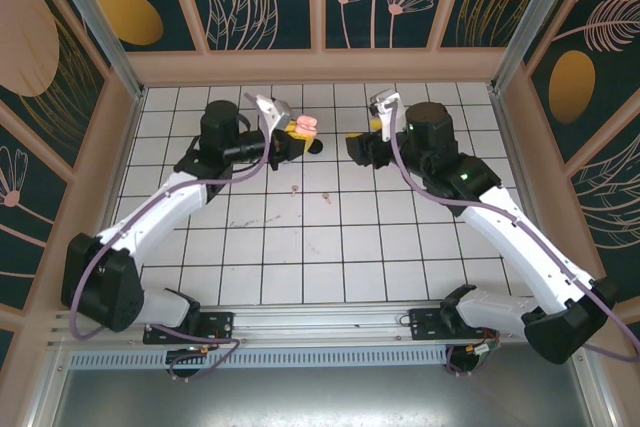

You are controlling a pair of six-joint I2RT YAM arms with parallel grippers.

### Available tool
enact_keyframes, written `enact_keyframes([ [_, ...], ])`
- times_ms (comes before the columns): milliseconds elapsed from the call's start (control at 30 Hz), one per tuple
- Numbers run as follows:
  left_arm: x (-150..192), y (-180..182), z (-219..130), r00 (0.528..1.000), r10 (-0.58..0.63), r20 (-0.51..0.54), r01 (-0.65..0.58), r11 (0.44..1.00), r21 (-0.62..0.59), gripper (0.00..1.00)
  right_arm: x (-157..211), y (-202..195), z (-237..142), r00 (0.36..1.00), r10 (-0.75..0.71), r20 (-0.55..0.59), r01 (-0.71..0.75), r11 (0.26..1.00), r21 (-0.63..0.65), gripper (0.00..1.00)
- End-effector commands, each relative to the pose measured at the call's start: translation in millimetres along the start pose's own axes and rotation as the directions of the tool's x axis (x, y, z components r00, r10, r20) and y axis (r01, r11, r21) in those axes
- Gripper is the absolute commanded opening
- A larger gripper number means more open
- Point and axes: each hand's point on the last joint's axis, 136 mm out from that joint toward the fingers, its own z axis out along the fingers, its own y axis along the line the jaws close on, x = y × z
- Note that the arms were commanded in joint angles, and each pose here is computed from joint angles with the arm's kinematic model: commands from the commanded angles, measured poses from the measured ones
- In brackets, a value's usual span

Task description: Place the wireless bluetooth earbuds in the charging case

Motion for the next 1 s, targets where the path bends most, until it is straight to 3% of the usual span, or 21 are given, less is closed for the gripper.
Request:
enact_keyframes([
  [0,-37.3,2.8,-22.5,0.979,0.060,0.193,-0.039,0.993,-0.115,0.00,40.6,-4.6,20.8,0.970,0.203,-0.133,-0.202,0.979,0.025,0.65],
  [200,-55.5,8.8,-68.3,0.913,0.117,0.390,0.008,0.952,-0.305,0.00,87.5,-11.9,70.8,0.867,0.433,-0.247,-0.414,0.901,0.126,0.62],
  [433,-57.3,23.0,-97.3,0.871,0.149,0.469,0.077,0.900,-0.429,0.00,140.4,-12.6,128.6,0.700,0.638,-0.322,-0.563,0.770,0.300,0.59],
  [700,-52.4,46.5,-119.2,0.830,0.154,0.536,0.162,0.853,-0.496,0.00,174.7,24.0,186.5,0.608,0.683,-0.404,-0.524,0.728,0.442,0.55],
  [967,-47.3,59.9,-134.7,0.807,0.149,0.571,0.208,0.834,-0.512,0.00,204.4,39.2,225.0,0.581,0.695,-0.425,-0.429,0.704,0.565,0.45],
])
